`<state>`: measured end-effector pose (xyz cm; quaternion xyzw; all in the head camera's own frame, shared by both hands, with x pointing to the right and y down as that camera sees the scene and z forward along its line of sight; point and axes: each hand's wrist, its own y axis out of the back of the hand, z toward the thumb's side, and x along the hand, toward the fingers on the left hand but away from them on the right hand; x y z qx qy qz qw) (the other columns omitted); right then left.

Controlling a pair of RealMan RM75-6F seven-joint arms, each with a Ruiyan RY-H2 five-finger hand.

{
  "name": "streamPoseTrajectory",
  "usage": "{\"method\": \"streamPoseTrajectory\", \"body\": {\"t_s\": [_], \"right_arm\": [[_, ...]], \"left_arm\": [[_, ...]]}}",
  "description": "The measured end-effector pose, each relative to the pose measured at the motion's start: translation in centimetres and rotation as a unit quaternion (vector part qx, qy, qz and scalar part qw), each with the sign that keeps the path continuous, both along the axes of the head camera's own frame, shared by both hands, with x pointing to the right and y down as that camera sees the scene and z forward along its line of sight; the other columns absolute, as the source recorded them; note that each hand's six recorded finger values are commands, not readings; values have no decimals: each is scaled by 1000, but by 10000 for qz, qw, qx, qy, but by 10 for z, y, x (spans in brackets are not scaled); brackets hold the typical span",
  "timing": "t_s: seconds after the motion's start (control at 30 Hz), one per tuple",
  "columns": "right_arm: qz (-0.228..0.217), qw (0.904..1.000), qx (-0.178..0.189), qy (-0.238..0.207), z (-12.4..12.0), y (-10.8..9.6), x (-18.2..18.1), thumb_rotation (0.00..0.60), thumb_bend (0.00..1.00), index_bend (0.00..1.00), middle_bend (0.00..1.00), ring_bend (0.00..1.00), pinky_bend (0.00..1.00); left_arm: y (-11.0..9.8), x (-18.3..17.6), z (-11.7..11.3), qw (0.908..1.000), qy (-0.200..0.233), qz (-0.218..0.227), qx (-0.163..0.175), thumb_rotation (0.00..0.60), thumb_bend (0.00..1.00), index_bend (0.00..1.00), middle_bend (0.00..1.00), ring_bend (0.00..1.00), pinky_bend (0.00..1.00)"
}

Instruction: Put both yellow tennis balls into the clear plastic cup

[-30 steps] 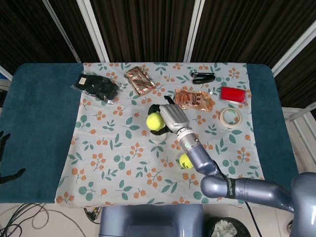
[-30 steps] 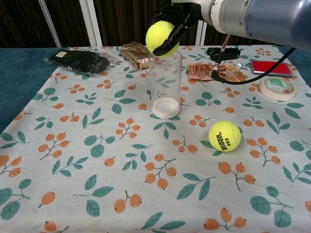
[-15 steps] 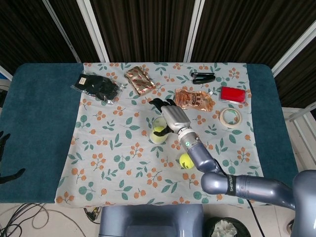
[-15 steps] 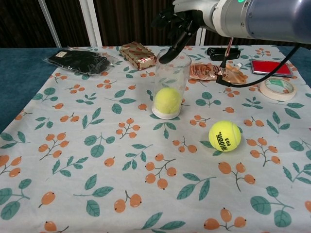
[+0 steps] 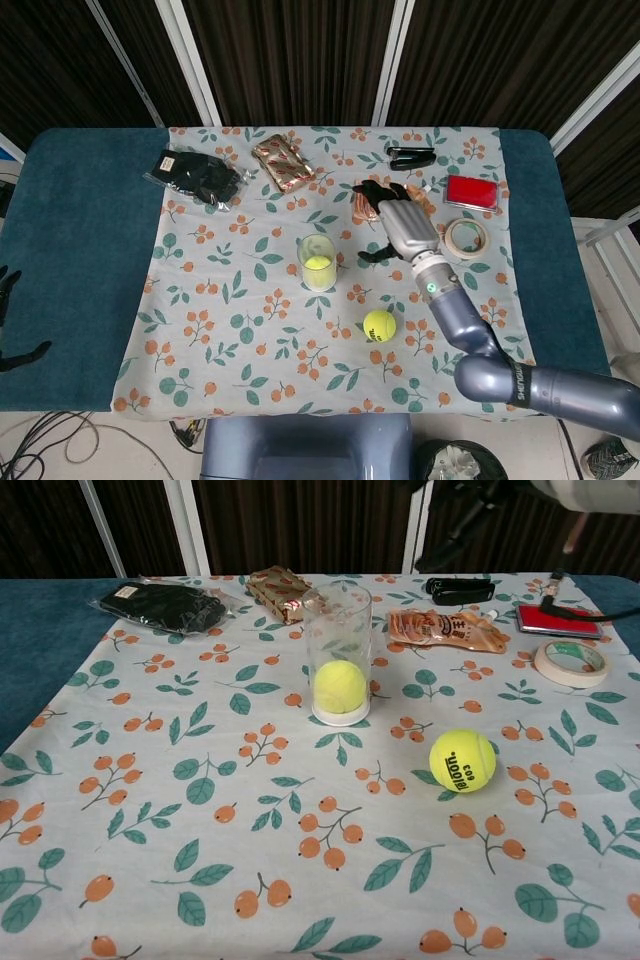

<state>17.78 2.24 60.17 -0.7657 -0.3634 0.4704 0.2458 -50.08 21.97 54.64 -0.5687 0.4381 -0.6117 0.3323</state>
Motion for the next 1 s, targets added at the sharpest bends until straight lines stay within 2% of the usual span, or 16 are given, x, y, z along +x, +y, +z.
{"method": "streamPoseTrajectory", "body": {"t_s": [0.2,0.37,0.57,0.77,1.0], "right_arm": [[-12,9998,-169,113,10,39,44,600,242,137,93,152,0],[39,9993,-376,-40,21,81,72,600,242,138,93,152,0],[10,9978,-633,-174,38,126,85,600,242,138,94,151,0],[-31,9962,-802,-339,49,151,77,600,242,138,94,151,0],[-16,9950,-889,-455,64,163,63,600,242,138,94,166,0]], "left_arm": [[0,1,1,10000,14,14,-25,600,12,79,0,0,31],[0,-1,4,10000,3,-22,-65,600,13,79,0,0,31],[0,0,4,10000,20,-10,-72,600,13,78,0,0,31],[0,-1,4,10000,13,-23,-71,600,13,79,0,0,31],[0,-1,4,10000,26,-27,-85,600,13,78,0,0,31]]}}
